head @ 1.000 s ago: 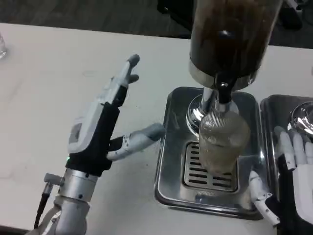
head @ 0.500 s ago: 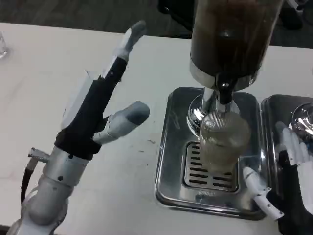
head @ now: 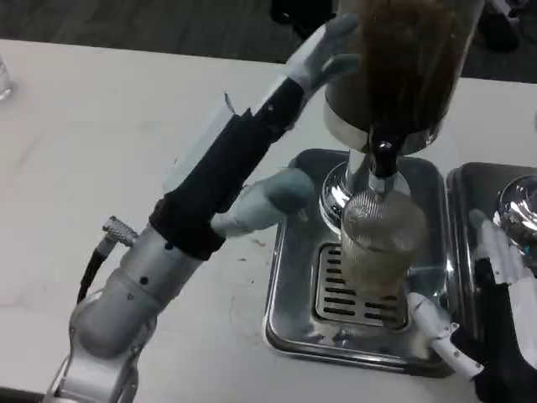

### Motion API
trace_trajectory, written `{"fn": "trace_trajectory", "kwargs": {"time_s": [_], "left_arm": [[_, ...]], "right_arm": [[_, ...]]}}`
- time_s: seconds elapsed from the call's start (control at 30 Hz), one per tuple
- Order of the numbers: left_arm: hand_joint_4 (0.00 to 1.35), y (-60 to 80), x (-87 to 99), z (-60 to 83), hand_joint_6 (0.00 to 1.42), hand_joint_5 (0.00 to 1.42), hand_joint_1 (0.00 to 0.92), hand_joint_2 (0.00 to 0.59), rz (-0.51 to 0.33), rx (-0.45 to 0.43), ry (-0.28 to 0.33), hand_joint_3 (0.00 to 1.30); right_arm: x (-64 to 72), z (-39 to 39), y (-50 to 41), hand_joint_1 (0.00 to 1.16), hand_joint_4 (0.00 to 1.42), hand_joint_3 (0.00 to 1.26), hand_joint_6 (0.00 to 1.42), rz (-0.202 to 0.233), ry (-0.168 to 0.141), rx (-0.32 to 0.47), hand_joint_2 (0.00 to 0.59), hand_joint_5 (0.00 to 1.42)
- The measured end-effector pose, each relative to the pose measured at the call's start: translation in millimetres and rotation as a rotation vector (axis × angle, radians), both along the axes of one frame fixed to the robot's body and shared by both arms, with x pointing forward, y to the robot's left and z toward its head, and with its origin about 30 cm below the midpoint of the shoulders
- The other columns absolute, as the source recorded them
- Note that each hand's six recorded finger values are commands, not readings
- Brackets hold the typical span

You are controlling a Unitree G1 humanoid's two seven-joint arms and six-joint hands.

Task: Grasp the cup under the faucet to collect the drink, then remove the cup.

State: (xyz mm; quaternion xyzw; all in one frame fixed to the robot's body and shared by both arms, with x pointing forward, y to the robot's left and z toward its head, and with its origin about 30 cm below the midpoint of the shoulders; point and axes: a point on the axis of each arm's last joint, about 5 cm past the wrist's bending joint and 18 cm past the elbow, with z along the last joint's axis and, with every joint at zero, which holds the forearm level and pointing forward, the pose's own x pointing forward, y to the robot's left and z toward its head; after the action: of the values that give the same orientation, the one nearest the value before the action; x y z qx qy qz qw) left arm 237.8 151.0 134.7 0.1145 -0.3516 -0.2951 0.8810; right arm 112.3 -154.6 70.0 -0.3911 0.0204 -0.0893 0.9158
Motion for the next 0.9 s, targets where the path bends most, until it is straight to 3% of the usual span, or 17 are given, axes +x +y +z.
{"fn": "trace_trajectory", "kwargs": {"time_s": [0.37, 0.9], "left_arm": [[0.0, -27.6, 9.2, 6.1, 0.08, 0.16, 0.0, 0.081, -0.145, 0.051, 0.004, 0.03], [0.0, -39.0, 5.1, 4.7, 0.08, 0.16, 0.0, 0.086, -0.217, 0.123, -0.007, 0.05]], "right_arm": [[-2.0, -0.9, 0.0, 0.31, 0.0, 0.0, 0.0, -0.023, 0.001, 0.008, 0.333, 0.0], [-2.0, -0.2, 1.8, 0.29, 0.0, 0.0, 0.0, -0.025, -0.019, 0.031, 0.325, 0.0]]}}
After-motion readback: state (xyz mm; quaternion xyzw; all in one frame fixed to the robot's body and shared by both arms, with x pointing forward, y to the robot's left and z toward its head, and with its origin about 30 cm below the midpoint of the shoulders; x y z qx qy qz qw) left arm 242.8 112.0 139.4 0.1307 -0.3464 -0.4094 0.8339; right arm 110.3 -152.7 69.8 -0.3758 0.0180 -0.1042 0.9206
